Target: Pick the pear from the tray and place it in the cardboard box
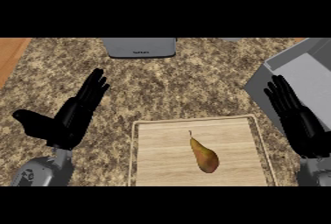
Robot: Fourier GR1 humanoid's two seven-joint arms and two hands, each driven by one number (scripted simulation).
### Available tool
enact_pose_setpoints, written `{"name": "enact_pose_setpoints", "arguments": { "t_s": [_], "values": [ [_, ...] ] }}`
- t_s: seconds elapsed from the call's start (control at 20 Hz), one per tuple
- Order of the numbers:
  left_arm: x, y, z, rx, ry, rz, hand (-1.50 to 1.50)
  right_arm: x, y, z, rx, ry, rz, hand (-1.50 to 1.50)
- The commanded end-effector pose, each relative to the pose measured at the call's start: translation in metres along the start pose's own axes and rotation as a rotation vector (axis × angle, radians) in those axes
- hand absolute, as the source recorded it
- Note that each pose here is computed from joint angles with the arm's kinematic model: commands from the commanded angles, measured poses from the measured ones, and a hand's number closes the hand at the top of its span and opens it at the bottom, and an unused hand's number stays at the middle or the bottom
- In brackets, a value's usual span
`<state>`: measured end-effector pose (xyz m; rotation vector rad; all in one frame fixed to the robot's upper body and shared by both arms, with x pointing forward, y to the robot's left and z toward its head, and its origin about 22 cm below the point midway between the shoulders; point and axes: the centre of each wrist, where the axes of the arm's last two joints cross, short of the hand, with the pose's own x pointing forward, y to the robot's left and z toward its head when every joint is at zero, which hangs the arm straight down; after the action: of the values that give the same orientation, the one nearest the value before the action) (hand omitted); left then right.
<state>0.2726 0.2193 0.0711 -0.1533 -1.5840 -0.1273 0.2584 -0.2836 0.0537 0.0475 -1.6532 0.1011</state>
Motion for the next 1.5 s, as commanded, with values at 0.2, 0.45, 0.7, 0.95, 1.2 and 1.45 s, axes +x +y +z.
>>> {"name": "enact_pose_setpoints", "arguments": {
  "t_s": [0.2,0.45,0.7,0.95,1.2,1.45],
  "values": [
    [-0.024,0.050,0.017,0.115,0.093,-0.402,0.00,0.032,-0.066,0.022,0.138,-0.277,0.279,-1.50],
    [-0.046,0.065,0.024,0.124,0.144,-0.465,0.00,-0.012,-0.111,0.061,-0.218,-0.305,0.502,-1.50],
    [-0.057,0.066,0.025,0.130,0.129,-0.482,0.00,-0.005,-0.095,0.076,0.138,-0.520,0.678,-1.50],
    [-0.074,0.071,0.036,0.148,0.145,-0.488,0.00,0.035,-0.083,0.103,0.243,-0.384,0.967,-1.50],
    [-0.072,0.060,0.023,0.140,0.144,-0.478,0.00,0.071,-0.025,0.121,0.316,-0.242,1.029,-1.50],
    [-0.071,0.054,0.011,0.124,0.131,-0.472,0.00,0.103,0.016,0.132,0.318,-0.141,1.138,-1.50]
  ]
}}
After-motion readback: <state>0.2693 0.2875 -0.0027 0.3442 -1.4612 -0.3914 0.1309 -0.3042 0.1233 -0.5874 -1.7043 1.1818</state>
